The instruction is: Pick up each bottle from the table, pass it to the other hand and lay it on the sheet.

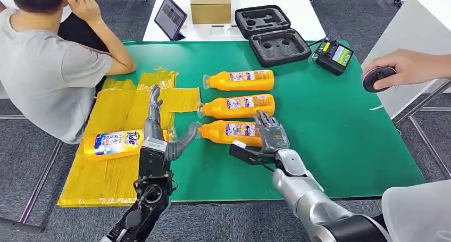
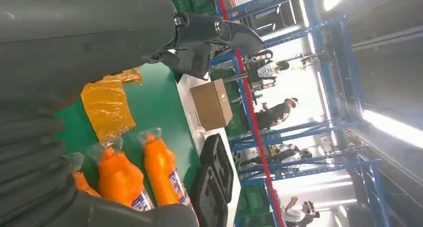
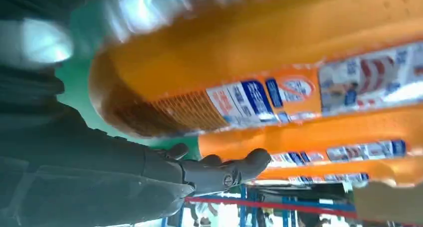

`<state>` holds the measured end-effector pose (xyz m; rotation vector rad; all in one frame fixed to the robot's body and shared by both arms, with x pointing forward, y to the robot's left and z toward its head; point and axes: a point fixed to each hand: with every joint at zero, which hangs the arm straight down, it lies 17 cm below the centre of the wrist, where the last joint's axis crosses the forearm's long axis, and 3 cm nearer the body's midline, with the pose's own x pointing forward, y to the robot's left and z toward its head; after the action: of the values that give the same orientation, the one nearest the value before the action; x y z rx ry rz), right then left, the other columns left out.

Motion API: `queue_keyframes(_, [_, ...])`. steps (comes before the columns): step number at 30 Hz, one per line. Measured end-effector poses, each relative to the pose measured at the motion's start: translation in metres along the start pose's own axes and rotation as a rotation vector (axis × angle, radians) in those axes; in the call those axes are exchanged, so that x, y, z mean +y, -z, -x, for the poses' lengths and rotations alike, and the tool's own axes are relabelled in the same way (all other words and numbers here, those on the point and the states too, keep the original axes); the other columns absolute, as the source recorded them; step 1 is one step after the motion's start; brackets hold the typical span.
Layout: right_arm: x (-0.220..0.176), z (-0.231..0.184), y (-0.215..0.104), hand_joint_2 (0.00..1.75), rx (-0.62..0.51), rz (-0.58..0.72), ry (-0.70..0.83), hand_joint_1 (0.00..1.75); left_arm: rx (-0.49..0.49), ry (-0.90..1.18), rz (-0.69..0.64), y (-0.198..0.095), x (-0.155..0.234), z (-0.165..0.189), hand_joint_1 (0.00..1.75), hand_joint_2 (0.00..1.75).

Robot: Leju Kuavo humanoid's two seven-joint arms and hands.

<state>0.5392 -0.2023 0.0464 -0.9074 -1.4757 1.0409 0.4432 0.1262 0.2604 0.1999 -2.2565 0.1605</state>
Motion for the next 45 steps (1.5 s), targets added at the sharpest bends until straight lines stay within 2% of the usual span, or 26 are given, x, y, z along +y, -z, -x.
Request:
queue_keyframes(5, [0.013, 0.007, -0.004, 1.75, 0.014, -0.065, 0.013, 0.02, 0.003, -0.005, -0.001, 0.0, 0.0, 0.0, 0.0, 1.75])
queue_keyframes(6, [0.015, 0.008, -0.005, 1.75, 0.017, -0.081, 0.014, 1.52, 0.003, -0.005, -0.002, 0.001, 0.0, 0.0, 0.0, 1.75])
queue_keyframes(8, [0.018, 0.01, -0.003, 1.75, 0.023, -0.116, 0.02, 1.75, 0.002, -0.006, -0.002, 0.001, 0.0, 0.0, 0.0, 1.75])
queue_keyframes(16, [0.021, 0.016, 0.002, 1.75, 0.045, -0.199, 0.069, 1.75, -0.006, -0.004, -0.002, 0.006, -0.001, -0.001, 0.0, 1.75])
queue_keyframes(34, [0.021, 0.029, 0.001, 1.75, 0.076, -0.219, 0.094, 1.75, 0.0, -0.011, -0.003, 0.007, -0.002, 0.0, 0.0, 1.75])
queue_keyframes(41, [0.015, 0.025, -0.001, 1.75, 0.064, -0.165, 0.353, 1.75, -0.002, -0.014, -0.056, 0.014, 0.006, -0.004, 0.0, 1.75])
queue_keyframes(45, [0.015, 0.025, -0.004, 1.75, 0.061, -0.141, 0.413, 1.75, -0.002, -0.017, -0.084, 0.018, 0.012, -0.006, 0.0, 1.75])
